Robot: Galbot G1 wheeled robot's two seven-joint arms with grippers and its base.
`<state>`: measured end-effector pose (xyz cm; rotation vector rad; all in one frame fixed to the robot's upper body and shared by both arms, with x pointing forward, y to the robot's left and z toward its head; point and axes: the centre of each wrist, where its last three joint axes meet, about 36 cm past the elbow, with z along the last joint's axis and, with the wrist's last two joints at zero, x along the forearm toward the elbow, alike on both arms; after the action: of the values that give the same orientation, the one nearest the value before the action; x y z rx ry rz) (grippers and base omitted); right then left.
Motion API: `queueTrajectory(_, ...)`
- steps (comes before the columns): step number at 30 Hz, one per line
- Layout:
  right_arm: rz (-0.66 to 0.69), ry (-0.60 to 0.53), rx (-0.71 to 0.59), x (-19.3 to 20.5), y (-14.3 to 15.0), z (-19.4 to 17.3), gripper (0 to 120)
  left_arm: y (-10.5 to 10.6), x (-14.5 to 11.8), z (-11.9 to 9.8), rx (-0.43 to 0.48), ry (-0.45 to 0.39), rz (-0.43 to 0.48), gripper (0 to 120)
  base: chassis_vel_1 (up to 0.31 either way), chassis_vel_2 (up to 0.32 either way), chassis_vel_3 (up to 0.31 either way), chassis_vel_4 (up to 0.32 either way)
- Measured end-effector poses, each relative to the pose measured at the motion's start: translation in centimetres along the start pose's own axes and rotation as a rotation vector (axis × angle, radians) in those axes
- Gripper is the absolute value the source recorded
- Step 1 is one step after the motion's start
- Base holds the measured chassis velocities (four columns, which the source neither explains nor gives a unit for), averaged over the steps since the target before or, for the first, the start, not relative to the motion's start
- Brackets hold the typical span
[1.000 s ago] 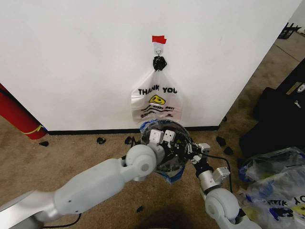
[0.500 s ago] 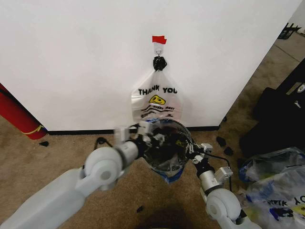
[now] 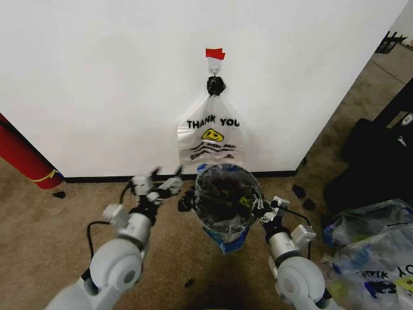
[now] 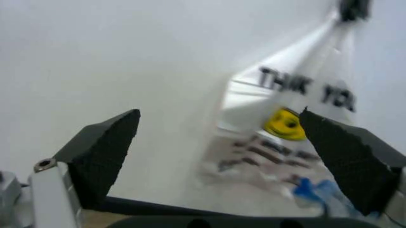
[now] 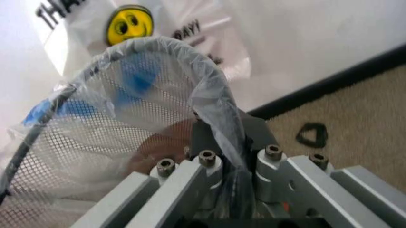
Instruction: Pick up the garbage bag from the wall and place it over the trash bin.
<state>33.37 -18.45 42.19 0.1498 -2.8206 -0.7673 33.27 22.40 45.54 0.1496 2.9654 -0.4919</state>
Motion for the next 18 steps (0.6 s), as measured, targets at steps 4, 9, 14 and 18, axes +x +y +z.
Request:
queueTrajectory(4,0.034,0.015,-0.053,-0.1,-0.1,0.0,1,0.4,0.8,0.0,0.029,-0.001,-0.028,100,0.0,0.0,0.0,0.0)
queueTrajectory(9,0.051,0.055,-0.116,-1.1,0.0,0.6,1,2.2,2.6,0.2,0.025,-0.008,-0.085,100,0.0,0.0,0.0,0.0)
queueTrajectory(14,0.045,0.091,-0.152,-2.0,0.4,1.4,1,5.0,3.8,-0.7,-0.074,-0.076,-0.13,100,0.0,0.0,0.0,0.0)
queueTrajectory(18,0.042,0.104,-0.159,-2.4,0.7,2.0,1,6.1,4.7,-0.7,-0.137,-0.093,-0.122,100,0.0,0.0,0.0,0.0)
